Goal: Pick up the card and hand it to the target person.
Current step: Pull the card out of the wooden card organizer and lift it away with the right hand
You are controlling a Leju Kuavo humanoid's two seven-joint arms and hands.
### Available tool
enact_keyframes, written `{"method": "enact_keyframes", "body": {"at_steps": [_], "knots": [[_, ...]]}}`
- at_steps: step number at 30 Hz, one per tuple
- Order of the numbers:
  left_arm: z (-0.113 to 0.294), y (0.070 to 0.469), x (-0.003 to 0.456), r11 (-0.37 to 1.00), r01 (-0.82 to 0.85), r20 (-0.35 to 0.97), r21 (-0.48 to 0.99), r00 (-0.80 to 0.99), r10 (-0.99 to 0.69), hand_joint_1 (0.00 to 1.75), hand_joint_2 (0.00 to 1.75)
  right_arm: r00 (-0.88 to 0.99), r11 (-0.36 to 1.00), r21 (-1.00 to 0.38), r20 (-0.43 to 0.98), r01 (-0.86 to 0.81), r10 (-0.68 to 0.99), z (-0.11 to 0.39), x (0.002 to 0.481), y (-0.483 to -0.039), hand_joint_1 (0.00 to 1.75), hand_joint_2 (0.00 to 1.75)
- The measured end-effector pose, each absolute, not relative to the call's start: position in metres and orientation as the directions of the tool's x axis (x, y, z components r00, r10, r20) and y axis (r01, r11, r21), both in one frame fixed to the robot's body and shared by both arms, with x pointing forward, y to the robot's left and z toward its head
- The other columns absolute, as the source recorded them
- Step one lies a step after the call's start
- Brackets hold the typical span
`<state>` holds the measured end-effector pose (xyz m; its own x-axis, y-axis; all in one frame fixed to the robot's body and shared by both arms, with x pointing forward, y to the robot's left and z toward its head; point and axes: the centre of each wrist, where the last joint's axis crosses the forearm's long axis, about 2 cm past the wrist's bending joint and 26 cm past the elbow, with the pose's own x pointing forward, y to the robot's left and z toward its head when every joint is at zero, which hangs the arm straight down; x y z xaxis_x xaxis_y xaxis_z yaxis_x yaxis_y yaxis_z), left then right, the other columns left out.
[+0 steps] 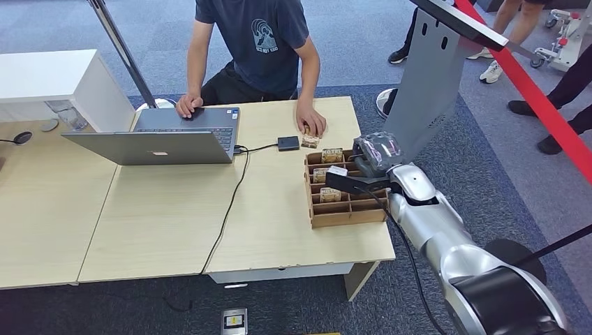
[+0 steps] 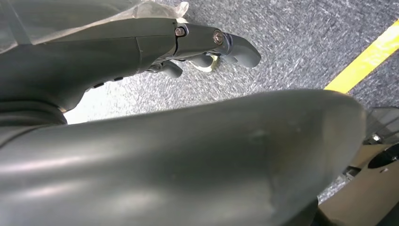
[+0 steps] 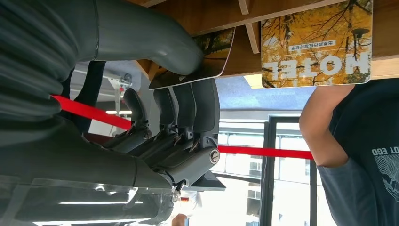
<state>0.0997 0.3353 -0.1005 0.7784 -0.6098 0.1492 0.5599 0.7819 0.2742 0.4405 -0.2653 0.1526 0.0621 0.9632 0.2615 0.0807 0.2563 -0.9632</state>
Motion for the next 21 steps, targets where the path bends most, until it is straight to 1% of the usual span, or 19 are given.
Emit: {"method": "enact_keyframes", "body": {"at_steps": [8, 12, 16, 21], "knots": [[-0.101, 0.333, 0.100, 0.777, 0.569, 0.144, 0.271, 0.774, -0.617, 0.00, 0.00, 0.053, 0.279, -0.956, 0.285, 0.089, 0.957, 0.153, 0.441, -0.267, 1.29, 1.75], [-0.101, 0.333, 0.100, 0.783, 0.564, 0.144, 0.262, 0.779, -0.610, 0.00, 0.00, 0.024, 0.315, -0.940, 0.320, 0.130, 0.947, 0.162, 0.446, -0.270, 1.29, 1.75], [-0.101, 0.333, 0.099, 0.787, 0.562, 0.144, 0.257, 0.783, -0.606, 0.00, 0.00, -0.030, 0.358, -0.909, 0.360, 0.213, 0.933, 0.186, 0.458, -0.272, 1.29, 1.75], [-0.101, 0.333, 0.099, 0.792, 0.554, 0.147, 0.256, 0.787, -0.598, 0.00, 0.00, -0.135, 0.417, -0.842, 0.395, 0.342, 0.909, 0.236, 0.478, -0.272, 1.29, 1.75]]}}
